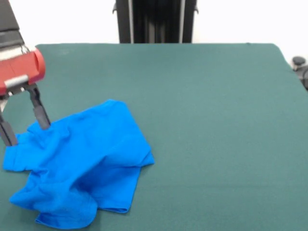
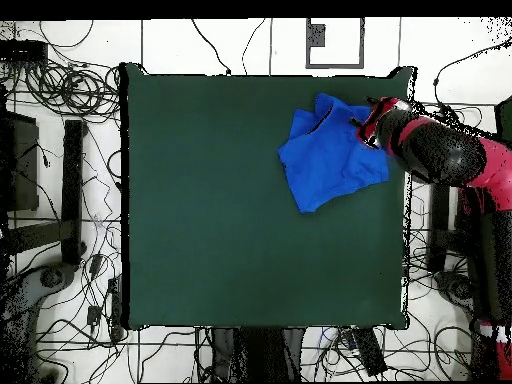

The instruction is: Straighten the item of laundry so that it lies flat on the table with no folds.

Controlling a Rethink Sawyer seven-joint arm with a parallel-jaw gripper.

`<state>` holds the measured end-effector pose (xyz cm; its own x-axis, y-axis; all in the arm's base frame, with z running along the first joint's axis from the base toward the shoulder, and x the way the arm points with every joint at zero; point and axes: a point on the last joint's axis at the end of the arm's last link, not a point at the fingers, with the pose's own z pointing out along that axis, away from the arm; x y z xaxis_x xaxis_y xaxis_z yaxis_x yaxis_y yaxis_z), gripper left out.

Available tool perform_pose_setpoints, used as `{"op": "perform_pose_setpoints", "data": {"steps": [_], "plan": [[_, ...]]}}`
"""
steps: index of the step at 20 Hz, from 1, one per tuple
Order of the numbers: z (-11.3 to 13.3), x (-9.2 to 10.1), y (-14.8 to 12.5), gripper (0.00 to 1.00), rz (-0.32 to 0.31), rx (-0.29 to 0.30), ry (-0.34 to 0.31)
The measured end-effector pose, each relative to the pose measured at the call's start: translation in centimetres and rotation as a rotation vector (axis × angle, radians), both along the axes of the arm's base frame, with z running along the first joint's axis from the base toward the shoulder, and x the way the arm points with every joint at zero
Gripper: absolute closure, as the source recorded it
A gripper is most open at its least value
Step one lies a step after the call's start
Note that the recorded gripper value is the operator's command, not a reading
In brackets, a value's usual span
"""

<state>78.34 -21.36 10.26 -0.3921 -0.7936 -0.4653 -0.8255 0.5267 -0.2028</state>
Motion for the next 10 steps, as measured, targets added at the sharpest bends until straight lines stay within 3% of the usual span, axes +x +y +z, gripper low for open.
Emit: {"op": "perform_pose_setpoints", "data": {"steps": [10], "plan": [[2.0,-1.6,-0.5,0.0,0.015,-0.111,-0.036]]}}
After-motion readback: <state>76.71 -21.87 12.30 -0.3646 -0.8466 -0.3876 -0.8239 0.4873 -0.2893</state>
